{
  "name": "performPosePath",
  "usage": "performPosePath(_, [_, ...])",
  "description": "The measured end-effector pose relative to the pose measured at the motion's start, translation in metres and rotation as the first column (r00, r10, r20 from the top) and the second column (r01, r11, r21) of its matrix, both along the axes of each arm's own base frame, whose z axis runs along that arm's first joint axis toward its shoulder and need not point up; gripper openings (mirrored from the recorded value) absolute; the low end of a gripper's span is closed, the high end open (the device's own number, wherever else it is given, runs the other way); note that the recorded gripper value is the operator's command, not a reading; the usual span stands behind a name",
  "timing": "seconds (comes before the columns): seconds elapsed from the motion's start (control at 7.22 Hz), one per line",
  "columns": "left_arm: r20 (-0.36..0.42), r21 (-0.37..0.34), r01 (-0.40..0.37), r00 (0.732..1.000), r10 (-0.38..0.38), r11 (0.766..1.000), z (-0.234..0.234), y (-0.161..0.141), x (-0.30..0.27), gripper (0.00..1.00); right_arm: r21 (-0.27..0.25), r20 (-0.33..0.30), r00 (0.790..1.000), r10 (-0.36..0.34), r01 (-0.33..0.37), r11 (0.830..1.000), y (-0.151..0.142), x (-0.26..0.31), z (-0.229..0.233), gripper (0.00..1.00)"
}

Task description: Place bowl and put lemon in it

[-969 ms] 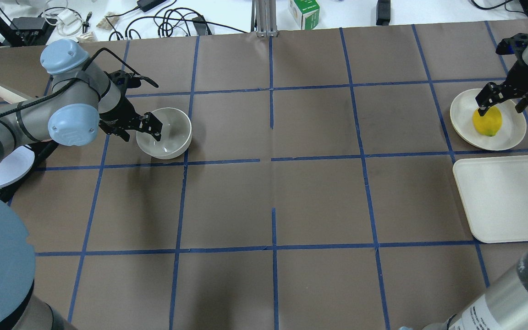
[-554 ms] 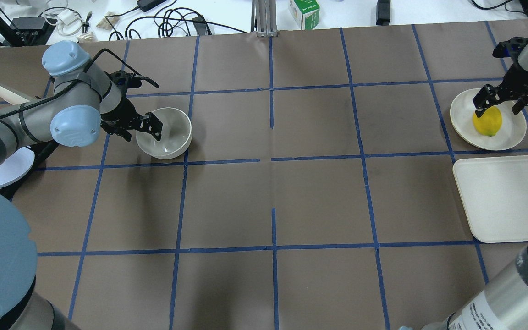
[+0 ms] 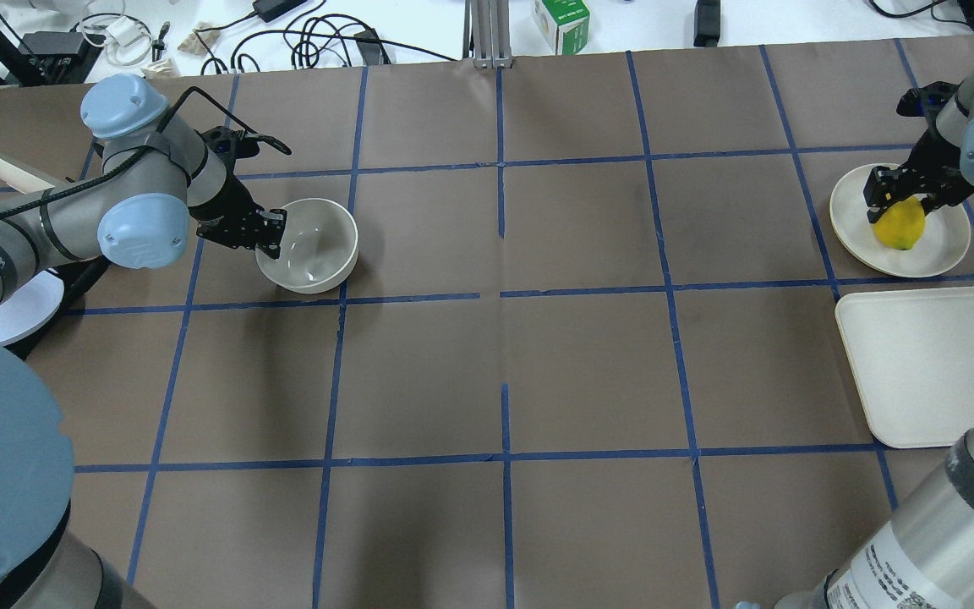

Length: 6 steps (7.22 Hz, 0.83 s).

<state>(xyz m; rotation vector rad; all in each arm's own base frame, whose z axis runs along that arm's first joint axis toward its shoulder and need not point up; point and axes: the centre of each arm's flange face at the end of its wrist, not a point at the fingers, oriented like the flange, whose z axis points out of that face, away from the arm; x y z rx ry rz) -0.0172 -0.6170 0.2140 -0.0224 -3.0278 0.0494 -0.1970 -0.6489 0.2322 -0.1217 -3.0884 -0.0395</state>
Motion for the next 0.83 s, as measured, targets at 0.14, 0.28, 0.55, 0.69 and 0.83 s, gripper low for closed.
performPosePath(0.14, [-0.016, -0.015, 0.005, 1.0, -0.005, 1.0, 0.014, 0.002, -0.007, 0.0, 0.002, 0.005, 1.0, 0.013, -0.013, 1.0, 0.006, 0.015, 0.03, 0.0])
performPosePath(0.28, [-0.03, -0.023, 0.006, 1.0, -0.006, 1.0, 0.029, 0.007, -0.024, 0.0, 0.012, 0.013, 1.0, 0.028, -0.028, 1.0, 0.011, 0.035, 0.054, 0.0])
performPosePath(0.55, [-0.045, -0.018, -0.008, 0.999, 0.007, 1.0, 0.043, 0.026, -0.125, 0.0, 0.034, 0.024, 0.999, 0.032, -0.033, 0.999, 0.019, 0.08, 0.086, 0.0])
performPosePath(0.69, [-0.052, -0.014, -0.017, 0.999, 0.016, 1.0, 0.038, 0.036, -0.176, 0.0, 0.039, 0.025, 0.999, 0.029, -0.03, 0.999, 0.023, 0.106, 0.099, 0.0])
performPosePath(0.83, [-0.057, -0.016, -0.018, 0.998, 0.017, 1.0, 0.032, 0.046, -0.209, 0.0, 0.043, 0.025, 0.999, 0.034, -0.035, 0.998, 0.025, 0.129, 0.105, 0.0])
